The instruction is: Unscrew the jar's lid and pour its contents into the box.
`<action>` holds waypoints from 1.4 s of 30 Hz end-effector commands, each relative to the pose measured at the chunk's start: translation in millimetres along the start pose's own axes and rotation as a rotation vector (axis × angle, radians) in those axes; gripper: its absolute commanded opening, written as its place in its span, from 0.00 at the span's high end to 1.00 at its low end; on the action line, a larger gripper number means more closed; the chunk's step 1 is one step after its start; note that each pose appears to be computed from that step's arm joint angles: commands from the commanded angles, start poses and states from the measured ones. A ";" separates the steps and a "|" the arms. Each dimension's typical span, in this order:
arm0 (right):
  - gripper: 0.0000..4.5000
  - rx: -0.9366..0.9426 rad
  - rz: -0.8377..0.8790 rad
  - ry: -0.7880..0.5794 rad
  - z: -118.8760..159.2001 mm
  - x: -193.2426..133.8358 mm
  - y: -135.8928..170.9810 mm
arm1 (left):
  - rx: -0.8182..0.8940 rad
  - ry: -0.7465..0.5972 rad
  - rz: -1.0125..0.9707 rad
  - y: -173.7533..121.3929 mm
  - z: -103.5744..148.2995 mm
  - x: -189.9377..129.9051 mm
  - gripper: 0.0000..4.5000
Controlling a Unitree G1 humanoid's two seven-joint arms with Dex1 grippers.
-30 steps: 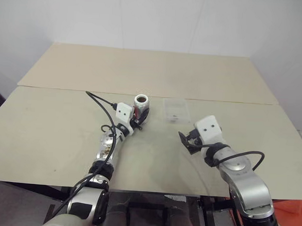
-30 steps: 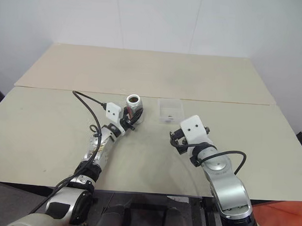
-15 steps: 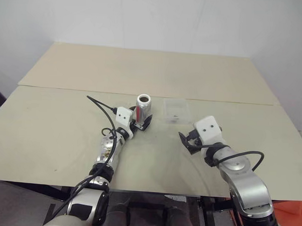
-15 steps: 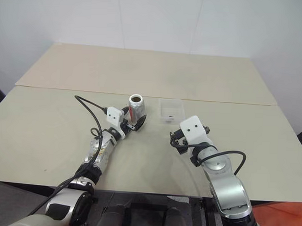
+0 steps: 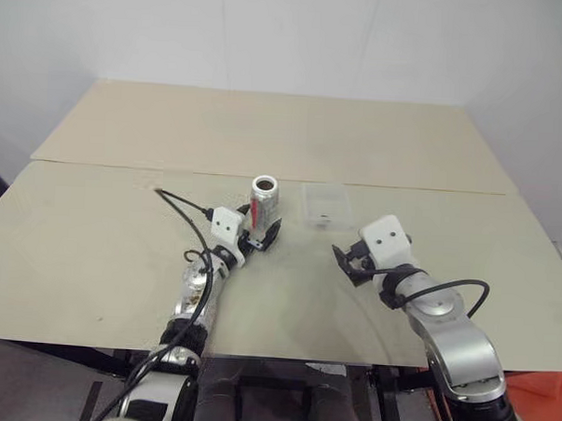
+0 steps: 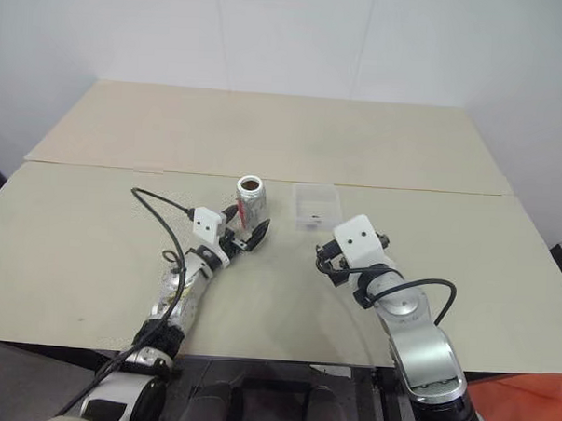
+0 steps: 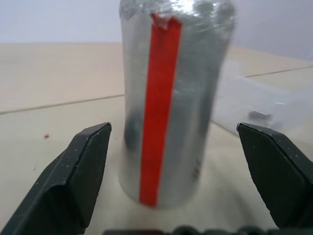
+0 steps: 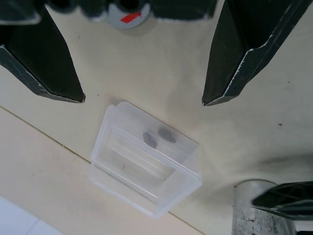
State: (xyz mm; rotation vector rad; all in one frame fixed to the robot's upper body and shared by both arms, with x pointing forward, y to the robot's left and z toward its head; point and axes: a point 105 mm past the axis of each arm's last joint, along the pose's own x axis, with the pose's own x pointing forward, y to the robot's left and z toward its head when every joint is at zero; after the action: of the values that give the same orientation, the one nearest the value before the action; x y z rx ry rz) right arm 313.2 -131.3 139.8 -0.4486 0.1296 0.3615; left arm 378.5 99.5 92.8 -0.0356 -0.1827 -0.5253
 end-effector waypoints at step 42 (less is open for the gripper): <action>0.00 -0.373 0.674 0.006 -9.0 -98.9 -68.0 | 0.209 0.174 -0.207 0.9 106.9 -172.6 0.01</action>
State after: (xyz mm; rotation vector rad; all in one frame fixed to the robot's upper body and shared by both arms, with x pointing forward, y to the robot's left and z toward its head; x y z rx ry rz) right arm 245.3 -224.8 173.4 -0.7346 0.2450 1.0657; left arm 216.9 198.0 157.9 0.2129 -0.0446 -0.7033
